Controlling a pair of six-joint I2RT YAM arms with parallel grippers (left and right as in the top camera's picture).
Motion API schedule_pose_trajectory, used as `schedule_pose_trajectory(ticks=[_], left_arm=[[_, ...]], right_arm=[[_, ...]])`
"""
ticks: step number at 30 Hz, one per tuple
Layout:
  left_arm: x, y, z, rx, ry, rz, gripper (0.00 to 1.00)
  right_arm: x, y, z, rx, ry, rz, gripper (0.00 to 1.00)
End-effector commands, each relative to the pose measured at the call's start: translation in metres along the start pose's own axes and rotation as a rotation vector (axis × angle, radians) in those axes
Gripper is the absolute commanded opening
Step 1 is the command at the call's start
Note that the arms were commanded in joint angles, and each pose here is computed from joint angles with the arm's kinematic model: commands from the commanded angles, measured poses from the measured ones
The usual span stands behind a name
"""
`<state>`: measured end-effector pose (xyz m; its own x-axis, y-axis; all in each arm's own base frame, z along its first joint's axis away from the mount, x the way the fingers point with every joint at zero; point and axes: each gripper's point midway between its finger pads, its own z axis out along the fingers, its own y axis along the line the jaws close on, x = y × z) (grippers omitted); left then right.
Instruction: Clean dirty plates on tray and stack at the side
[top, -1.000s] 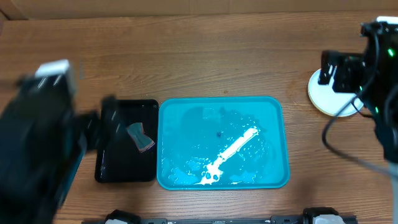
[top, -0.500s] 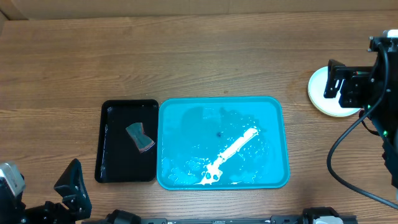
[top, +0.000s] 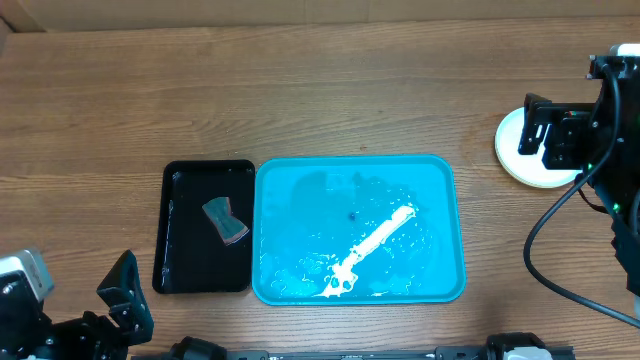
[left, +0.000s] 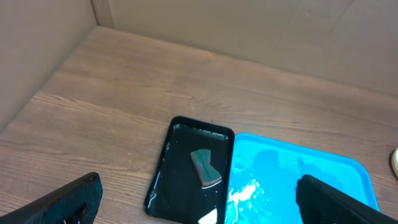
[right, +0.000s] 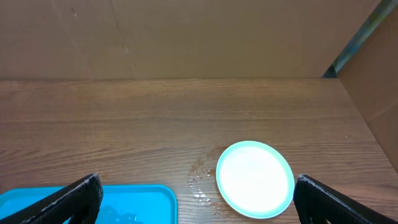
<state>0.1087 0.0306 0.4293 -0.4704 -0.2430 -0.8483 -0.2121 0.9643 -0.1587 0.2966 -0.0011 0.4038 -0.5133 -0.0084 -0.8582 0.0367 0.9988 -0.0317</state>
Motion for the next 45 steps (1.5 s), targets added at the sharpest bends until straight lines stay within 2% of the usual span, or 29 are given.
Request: schedule_pose_trajectory(ticks=[1, 9, 28, 35, 40, 45], left_arm=[[-0.001, 0.002, 0.002, -0.019, -0.001, 0.018, 1.00], [-0.015, 0.032, -0.001, -0.195, -0.078, 0.020, 1.00], [-0.014, 0.031, -0.001, -0.191, -0.076, 0.020, 1.00], [-0.014, 0.031, -0.001, -0.191, -0.076, 0.019, 1.00], [-0.014, 0.031, -0.001, -0.191, -0.076, 0.020, 1.00], [-0.014, 0.031, -0.001, -0.191, -0.076, 0.019, 1.00]], right_arm=[[-0.009, 0.002, -0.007, -0.010, -0.033, -0.006, 0.99], [-0.009, 0.002, -0.007, -0.010, -0.034, -0.006, 1.00], [-0.016, 0.007, -0.006, -0.037, -0.059, 0.003, 1.00], [-0.007, 0.007, 0.003, -0.037, -0.011, 0.000, 1.00], [0.020, 0.019, 0.008, -0.103, 0.113, -0.006, 1.00], [0.035, 0.009, 0.014, -0.042, 0.186, -0.015, 1.00]])
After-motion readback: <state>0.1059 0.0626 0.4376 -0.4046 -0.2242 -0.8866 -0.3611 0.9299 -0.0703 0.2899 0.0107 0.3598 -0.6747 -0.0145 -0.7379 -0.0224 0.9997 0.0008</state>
